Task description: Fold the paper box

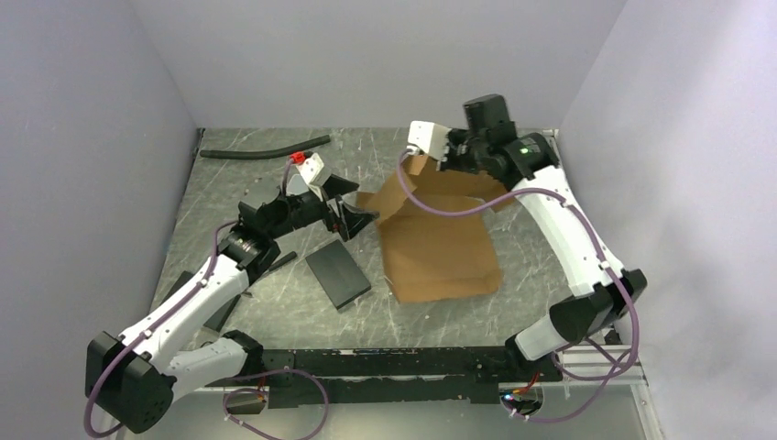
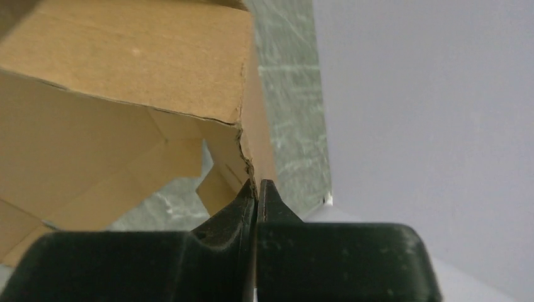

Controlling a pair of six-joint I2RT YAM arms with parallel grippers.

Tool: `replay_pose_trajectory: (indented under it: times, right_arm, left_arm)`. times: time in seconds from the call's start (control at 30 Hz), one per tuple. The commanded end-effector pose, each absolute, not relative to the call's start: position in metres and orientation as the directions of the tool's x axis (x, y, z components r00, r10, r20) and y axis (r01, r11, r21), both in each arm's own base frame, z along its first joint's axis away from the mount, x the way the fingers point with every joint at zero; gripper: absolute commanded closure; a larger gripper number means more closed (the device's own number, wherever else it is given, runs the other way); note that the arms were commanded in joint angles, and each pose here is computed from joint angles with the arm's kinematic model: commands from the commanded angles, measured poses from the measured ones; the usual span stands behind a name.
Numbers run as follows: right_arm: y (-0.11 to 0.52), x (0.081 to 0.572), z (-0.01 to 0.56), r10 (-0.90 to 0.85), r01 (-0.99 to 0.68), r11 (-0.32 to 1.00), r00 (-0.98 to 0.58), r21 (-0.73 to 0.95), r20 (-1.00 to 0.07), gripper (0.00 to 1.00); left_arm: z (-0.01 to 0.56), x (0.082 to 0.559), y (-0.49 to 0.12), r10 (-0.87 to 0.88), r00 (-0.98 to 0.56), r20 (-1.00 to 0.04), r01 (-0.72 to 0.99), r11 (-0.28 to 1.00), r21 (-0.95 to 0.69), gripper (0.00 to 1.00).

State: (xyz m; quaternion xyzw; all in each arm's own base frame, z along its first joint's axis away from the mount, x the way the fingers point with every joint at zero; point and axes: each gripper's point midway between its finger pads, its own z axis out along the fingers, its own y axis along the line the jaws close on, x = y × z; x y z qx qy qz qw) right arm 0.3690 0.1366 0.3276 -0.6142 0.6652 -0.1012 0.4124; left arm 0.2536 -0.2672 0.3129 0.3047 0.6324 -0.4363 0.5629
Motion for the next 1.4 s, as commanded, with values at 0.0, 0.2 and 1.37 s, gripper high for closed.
replay_pose_trajectory:
  times: [0.0, 0.2, 1.37]
  right_arm:
    - [0.168, 0.389, 0.353, -0.865, -0.636, 0.296, 0.138, -0.712, -0.483, 1.00]
    - [0.174, 0.398, 0.290, -0.883, -0.695, 0.295, 0.063, -0.655, -0.465, 1.00]
    - [0.192, 0.357, 0.217, -0.824, -0.814, 0.340, -0.017, -0.471, -0.566, 0.95]
  left_arm:
    - [0.322, 0.292, -0.256, -0.053, 0.029, -0.998, 0.820, 0.572, -0.007, 0.01]
    - [0.283, 0.317, -0.262, 0.012, -0.013, -1.000, 0.796, 0.606, -0.004, 0.00]
    - [0.208, 0.373, -0.314, 0.052, 0.133, -0.990, 0.663, 0.738, 0.127, 0.30]
